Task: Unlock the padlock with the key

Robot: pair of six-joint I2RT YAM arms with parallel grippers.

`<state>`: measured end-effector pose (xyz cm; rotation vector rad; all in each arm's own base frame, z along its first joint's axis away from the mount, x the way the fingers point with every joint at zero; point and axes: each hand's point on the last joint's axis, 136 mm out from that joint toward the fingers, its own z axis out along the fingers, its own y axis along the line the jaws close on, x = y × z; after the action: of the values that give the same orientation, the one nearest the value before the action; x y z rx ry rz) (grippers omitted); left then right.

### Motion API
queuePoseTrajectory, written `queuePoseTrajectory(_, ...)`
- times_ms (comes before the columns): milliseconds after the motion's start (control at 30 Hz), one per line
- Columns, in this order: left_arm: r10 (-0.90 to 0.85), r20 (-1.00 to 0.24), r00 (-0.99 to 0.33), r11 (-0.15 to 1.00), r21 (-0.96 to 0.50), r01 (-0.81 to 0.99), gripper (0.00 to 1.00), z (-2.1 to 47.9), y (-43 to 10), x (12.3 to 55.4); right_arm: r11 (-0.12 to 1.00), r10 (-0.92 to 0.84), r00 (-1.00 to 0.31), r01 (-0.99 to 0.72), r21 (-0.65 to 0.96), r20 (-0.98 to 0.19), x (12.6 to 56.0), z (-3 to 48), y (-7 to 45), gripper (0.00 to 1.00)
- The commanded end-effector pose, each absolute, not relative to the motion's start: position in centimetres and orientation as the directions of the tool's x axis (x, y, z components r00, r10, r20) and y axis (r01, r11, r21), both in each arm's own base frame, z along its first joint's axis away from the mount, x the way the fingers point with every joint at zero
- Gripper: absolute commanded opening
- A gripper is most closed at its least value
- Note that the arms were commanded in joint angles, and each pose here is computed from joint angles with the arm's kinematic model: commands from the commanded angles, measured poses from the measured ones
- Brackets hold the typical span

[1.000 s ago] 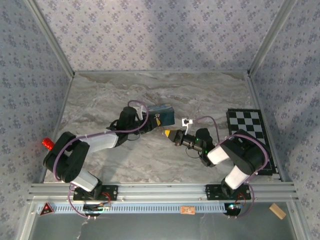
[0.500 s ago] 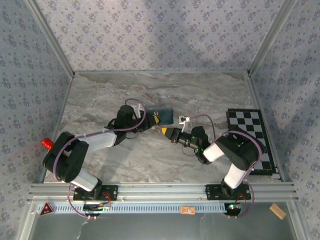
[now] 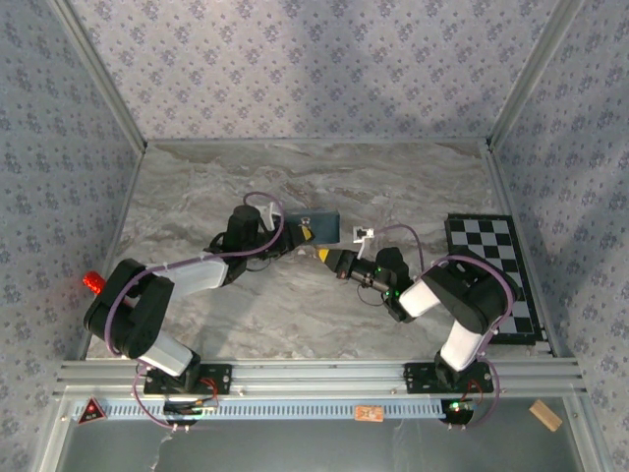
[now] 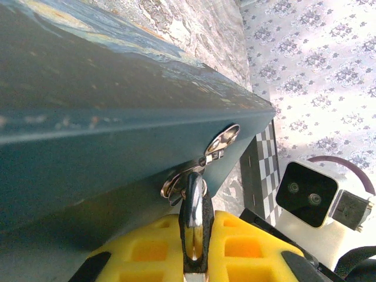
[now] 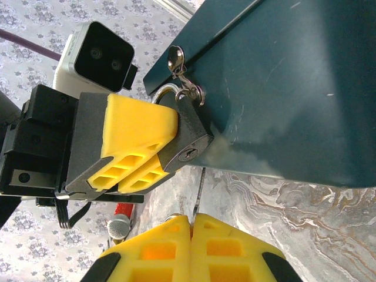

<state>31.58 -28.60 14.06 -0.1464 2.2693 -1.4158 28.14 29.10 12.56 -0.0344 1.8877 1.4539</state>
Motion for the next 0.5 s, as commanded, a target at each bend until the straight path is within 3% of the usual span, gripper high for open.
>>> queuePoseTrajectory(0, -0.337, -0.404, -0.85, 0.386, -0.883, 0.267, 0.0, 18.3, -28.9, 32.0, 0.337, 0.433, -0.703, -0.453, 0.825, -0.564, 28.7, 13.9, 29.0, 0.0)
queuePoseTrajectory(467, -0.348, -0.389, -0.853, 0.37, -0.893, 0.256, 0.0, 17.9, -28.9, 32.0, 0.303, 0.46, -0.693, -0.465, 0.832, -0.555, 29.0, 15.6, 29.0, 0.0)
